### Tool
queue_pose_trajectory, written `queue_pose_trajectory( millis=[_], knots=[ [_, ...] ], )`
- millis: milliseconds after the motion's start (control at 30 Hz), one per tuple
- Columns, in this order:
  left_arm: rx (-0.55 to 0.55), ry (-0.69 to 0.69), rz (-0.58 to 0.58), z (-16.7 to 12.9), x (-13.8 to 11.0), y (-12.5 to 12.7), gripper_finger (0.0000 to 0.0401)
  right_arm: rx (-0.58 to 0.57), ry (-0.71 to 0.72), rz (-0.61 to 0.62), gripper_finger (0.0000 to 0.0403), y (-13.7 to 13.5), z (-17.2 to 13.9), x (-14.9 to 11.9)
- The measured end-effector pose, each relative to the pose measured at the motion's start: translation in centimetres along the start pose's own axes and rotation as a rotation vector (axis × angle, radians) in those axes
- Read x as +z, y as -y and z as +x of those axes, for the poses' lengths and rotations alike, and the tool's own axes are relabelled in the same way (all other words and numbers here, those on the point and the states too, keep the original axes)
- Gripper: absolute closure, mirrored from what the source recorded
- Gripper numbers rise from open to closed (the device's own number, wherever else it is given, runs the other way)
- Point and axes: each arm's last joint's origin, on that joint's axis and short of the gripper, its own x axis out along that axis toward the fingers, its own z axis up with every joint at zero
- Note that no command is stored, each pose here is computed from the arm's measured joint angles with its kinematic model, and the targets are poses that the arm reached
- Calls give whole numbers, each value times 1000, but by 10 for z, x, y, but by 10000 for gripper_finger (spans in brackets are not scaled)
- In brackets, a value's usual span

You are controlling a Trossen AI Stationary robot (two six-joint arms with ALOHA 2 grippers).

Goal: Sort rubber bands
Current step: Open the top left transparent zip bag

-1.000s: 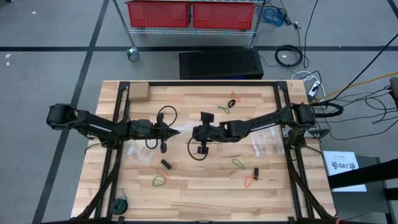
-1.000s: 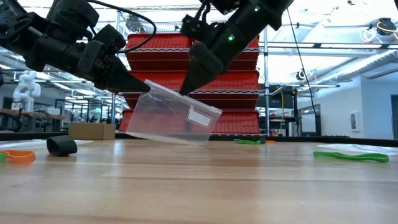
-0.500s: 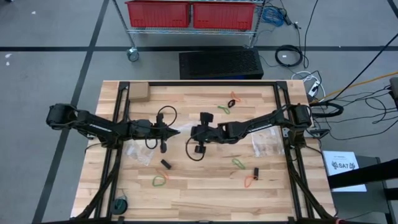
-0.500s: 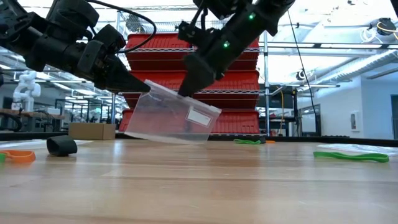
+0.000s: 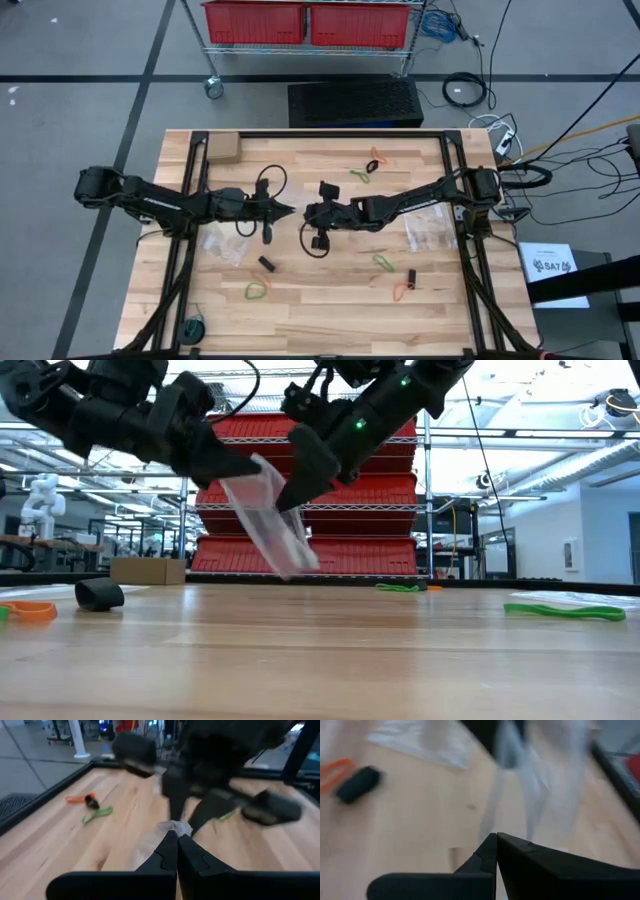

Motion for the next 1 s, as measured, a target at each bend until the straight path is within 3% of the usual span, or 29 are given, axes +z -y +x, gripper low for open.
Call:
queue_pose_trajectory(
  millis=[133, 233, 333, 567, 767, 1000],
  knots=[
    [-5, -2, -4, 2, 4, 1, 401, -148, -19, 20, 403, 5, -2, -2],
    [-5, -31, -6, 2, 2, 1, 401, -189, -18, 22, 403, 9, -7, 1],
    [-6, -35, -21, 2, 1, 1, 401, -158, 0, 19, 403, 10, -12, 6],
    [-6, -25, -33, 3, 4, 1, 401, 47, 64, 10, 403, 10, -16, 15],
    [-12, -24, -32, 11, 8, 3, 401, 51, 72, 37, 403, 17, -13, 16],
    [-22, -32, -30, 22, 13, 7, 401, 52, -27, 29, 403, 16, -13, 6]
  ],
)
